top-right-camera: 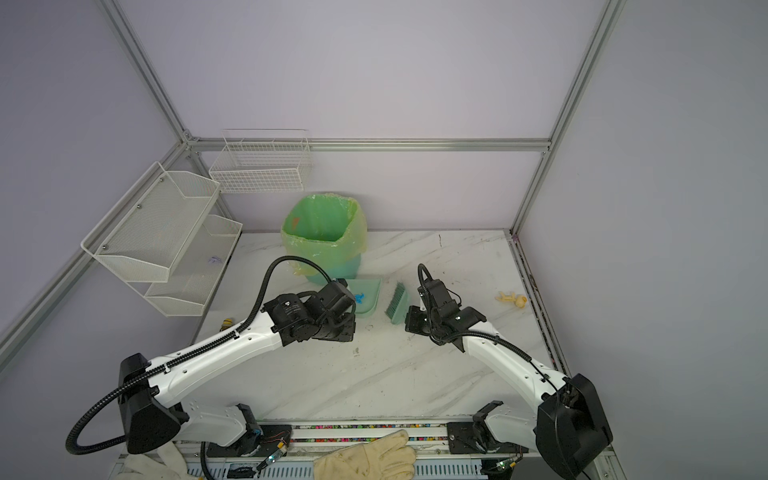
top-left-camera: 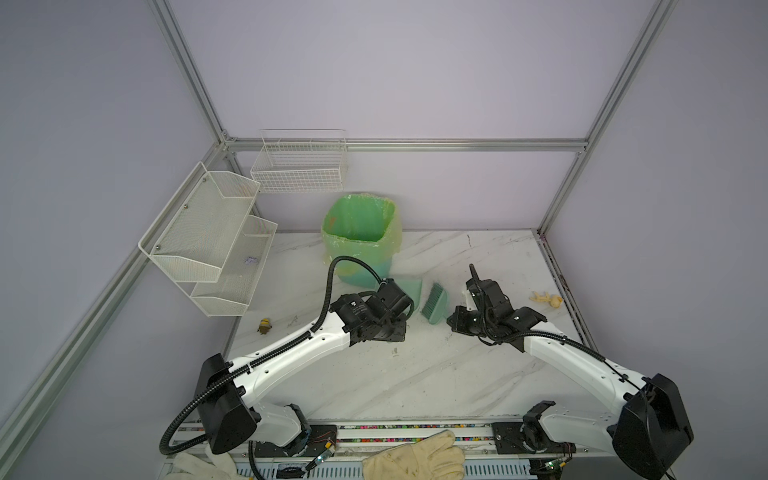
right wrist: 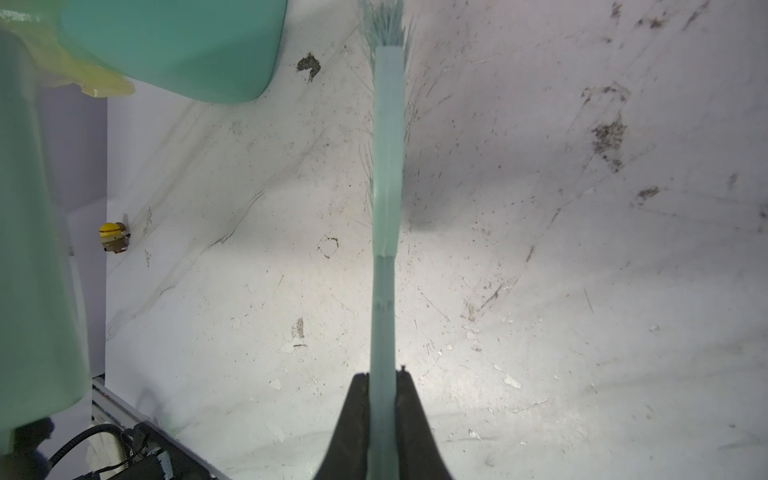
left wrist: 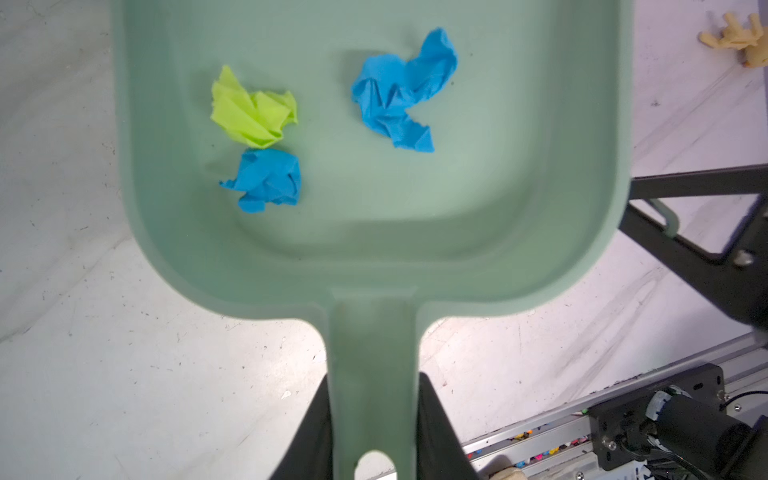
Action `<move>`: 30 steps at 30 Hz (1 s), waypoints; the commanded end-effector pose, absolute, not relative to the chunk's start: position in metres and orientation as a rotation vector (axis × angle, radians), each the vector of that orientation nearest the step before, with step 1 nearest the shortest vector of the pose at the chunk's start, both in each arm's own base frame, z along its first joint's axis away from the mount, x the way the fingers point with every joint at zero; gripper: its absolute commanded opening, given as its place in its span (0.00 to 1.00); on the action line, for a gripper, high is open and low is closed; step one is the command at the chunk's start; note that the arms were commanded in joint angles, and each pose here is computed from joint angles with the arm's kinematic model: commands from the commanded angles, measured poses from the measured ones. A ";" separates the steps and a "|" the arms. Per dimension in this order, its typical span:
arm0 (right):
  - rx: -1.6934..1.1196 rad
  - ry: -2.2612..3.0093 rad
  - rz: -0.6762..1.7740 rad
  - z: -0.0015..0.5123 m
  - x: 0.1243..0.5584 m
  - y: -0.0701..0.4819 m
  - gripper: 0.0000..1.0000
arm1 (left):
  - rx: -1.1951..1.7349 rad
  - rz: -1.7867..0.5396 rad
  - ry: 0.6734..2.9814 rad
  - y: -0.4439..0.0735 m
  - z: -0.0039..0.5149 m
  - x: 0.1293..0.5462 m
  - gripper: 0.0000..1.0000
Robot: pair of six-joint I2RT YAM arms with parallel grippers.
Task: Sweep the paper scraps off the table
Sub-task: 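Raise the loaded dustpan and carry it to the green bin with the left gripper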
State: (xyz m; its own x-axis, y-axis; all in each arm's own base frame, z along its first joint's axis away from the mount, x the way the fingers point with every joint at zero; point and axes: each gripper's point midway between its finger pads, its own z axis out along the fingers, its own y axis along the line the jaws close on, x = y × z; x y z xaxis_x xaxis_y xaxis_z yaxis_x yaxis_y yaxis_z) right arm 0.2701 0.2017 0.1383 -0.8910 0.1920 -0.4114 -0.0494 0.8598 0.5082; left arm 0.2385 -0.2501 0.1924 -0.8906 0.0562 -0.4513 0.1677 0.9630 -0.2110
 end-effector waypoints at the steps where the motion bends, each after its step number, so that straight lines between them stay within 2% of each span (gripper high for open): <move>1: 0.104 2.546 0.753 0.142 0.274 0.203 0.00 | 0.206 -0.405 2.566 -0.270 0.230 0.258 0.00; 14: 0.123 2.534 0.764 0.143 0.276 0.203 0.00 | 0.316 -0.464 2.454 -0.303 0.274 0.283 0.00; 30: 0.100 2.515 0.773 0.150 0.286 0.208 0.00 | 0.233 -0.621 2.322 -0.302 0.332 0.323 0.00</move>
